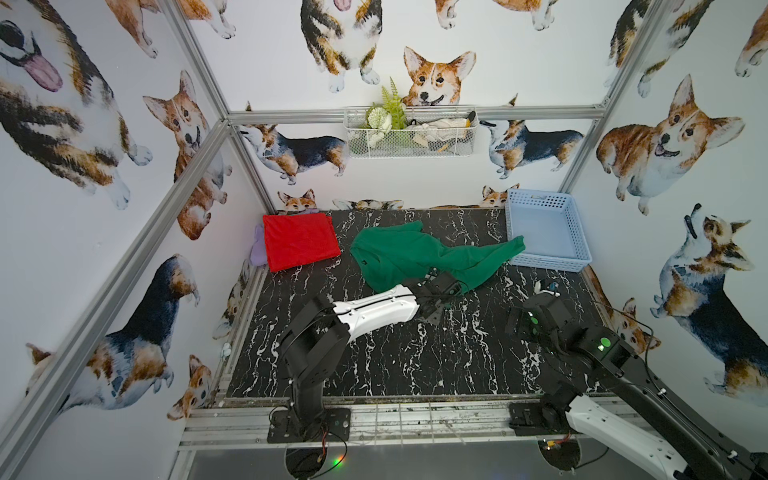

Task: Fold and stack t-shirts
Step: Flatten out the T-shirt at the center of the board.

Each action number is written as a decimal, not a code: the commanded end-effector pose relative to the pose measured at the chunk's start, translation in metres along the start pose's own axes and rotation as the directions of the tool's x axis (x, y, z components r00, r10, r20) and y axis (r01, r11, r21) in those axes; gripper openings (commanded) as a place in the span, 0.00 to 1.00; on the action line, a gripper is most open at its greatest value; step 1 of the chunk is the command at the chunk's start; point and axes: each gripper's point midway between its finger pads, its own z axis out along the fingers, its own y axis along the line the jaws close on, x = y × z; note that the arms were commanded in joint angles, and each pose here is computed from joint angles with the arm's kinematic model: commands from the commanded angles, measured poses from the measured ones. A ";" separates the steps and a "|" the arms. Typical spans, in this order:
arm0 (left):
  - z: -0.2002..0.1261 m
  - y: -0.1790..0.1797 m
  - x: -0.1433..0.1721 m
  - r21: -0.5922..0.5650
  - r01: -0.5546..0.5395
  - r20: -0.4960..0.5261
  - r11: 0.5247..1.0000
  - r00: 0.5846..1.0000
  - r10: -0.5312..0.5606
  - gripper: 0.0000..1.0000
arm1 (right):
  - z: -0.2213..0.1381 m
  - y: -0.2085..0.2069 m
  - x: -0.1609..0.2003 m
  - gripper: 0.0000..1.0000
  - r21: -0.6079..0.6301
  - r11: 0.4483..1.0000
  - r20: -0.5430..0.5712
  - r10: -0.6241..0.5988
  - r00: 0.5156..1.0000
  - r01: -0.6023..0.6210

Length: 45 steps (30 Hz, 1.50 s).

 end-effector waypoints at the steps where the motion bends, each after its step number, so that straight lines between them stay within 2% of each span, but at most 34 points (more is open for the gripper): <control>1: -0.031 0.012 0.010 -0.030 0.012 0.037 0.999 0.999 -0.011 0.00 | 0.001 -0.002 0.003 1.00 0.010 1.000 -0.009 0.008 1.000 -0.008; 6: -0.058 0.027 0.032 -0.028 0.050 0.073 0.998 0.996 -0.047 0.00 | 0.002 -0.001 0.004 1.00 0.005 1.000 -0.014 0.009 1.000 -0.009; 13: -0.064 0.022 0.062 0.031 0.060 0.050 0.998 0.997 -0.061 0.01 | 0.002 -0.001 0.004 1.00 0.005 1.000 -0.015 0.011 1.000 -0.011; 14: -0.064 0.022 0.064 0.025 0.058 0.047 0.998 0.997 -0.059 0.12 | 0.002 -0.001 0.004 1.00 0.005 1.000 -0.015 0.012 1.000 -0.012; 15: -0.062 0.022 0.068 0.003 0.051 0.046 0.999 0.998 -0.051 0.36 | 0.001 -0.001 0.004 1.00 0.003 1.000 -0.017 0.012 1.000 -0.012; 16: -0.060 0.023 0.071 -0.017 0.047 0.044 0.999 0.998 -0.046 0.48 | 0.001 -0.001 0.004 1.00 0.004 1.000 -0.017 0.013 1.000 -0.013; 20: -0.053 0.041 0.077 -0.123 0.068 0.057 0.990 0.996 -0.061 0.64 | -0.001 -0.001 0.004 1.00 -0.006 1.000 -0.012 0.018 1.000 -0.018; 23: -0.052 0.057 0.074 -0.184 0.103 0.090 0.978 0.992 -0.087 0.71 | -0.001 -0.001 0.005 1.00 -0.006 1.000 -0.013 0.016 1.000 -0.016; 28: -0.024 0.087 0.073 -0.182 0.184 0.055 0.966 0.983 -0.177 0.70 | -0.001 -0.001 0.004 1.00 -0.008 1.000 -0.010 0.015 1.000 -0.015; 34: 0.007 0.115 0.063 -0.116 0.296 0.024 0.948 0.955 -0.295 0.65 | -0.002 -0.001 0.004 1.00 -0.013 1.000 -0.008 0.018 1.000 -0.018; 41: 0.035 0.116 0.047 -0.077 0.285 -0.030 0.956 0.957 -0.288 0.61 | -0.001 -0.001 0.004 1.00 -0.009 1.000 -0.009 0.017 1.000 -0.017; 45: 0.043 0.102 0.048 -0.012 0.303 -0.071 0.953 0.950 -0.303 0.57 | -0.001 -0.002 0.004 1.00 -0.006 1.000 -0.008 0.018 1.000 -0.018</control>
